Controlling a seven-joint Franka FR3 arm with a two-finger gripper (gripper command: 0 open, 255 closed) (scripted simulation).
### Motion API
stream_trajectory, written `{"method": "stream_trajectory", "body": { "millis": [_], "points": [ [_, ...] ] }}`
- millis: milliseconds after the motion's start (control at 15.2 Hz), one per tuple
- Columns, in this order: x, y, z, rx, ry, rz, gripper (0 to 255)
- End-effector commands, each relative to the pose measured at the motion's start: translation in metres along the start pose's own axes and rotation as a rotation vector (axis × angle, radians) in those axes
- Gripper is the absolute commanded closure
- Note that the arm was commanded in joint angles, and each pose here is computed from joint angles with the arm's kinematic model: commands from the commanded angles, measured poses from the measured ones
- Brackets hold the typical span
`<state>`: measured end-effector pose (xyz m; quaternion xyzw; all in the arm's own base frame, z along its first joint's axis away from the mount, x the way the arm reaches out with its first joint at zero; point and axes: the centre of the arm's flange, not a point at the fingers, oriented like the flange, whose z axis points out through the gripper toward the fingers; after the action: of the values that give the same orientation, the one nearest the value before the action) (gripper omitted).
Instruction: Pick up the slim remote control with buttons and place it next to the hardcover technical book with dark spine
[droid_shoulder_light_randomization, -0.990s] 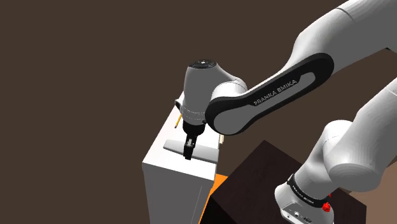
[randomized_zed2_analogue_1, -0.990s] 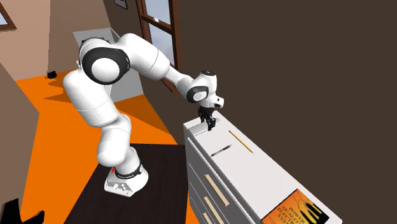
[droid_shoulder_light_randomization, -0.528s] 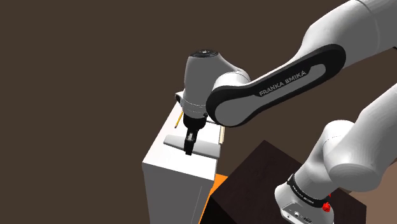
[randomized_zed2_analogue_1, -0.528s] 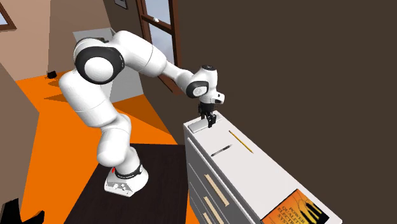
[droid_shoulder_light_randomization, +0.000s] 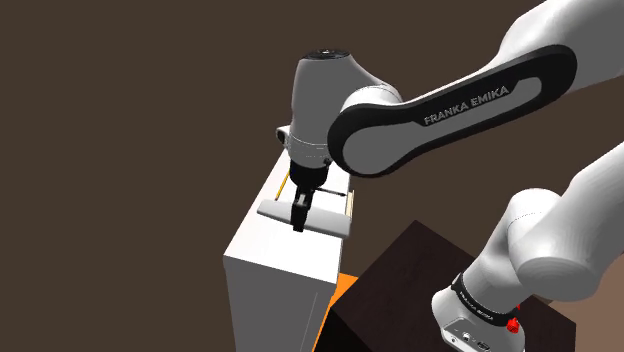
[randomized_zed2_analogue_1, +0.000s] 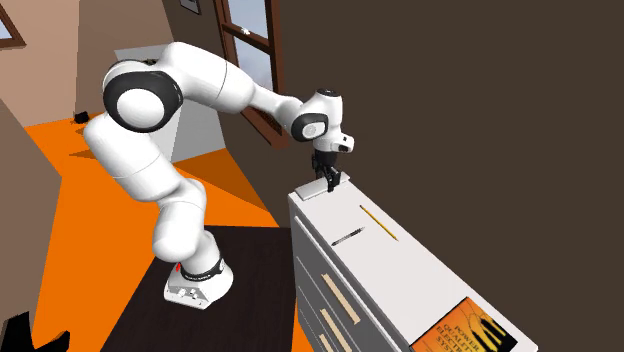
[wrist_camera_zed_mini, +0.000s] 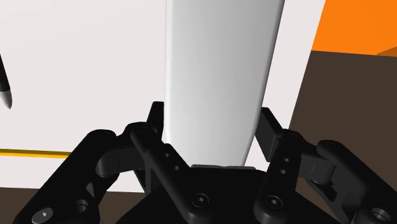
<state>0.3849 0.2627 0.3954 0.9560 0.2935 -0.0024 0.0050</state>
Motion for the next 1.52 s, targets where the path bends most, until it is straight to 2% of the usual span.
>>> {"method": "stream_trajectory", "body": {
  "millis": [0, 132, 1452],
  "points": [
    [-0.001, 0.0, -0.011, 0.0, 0.0, 0.0, 255],
    [-0.001, 0.0, -0.02, 0.0, 0.0, 0.0, 255],
    [-0.034, 0.262, -0.019, 0.0, 0.0, 0.0, 255]
  ]
}}
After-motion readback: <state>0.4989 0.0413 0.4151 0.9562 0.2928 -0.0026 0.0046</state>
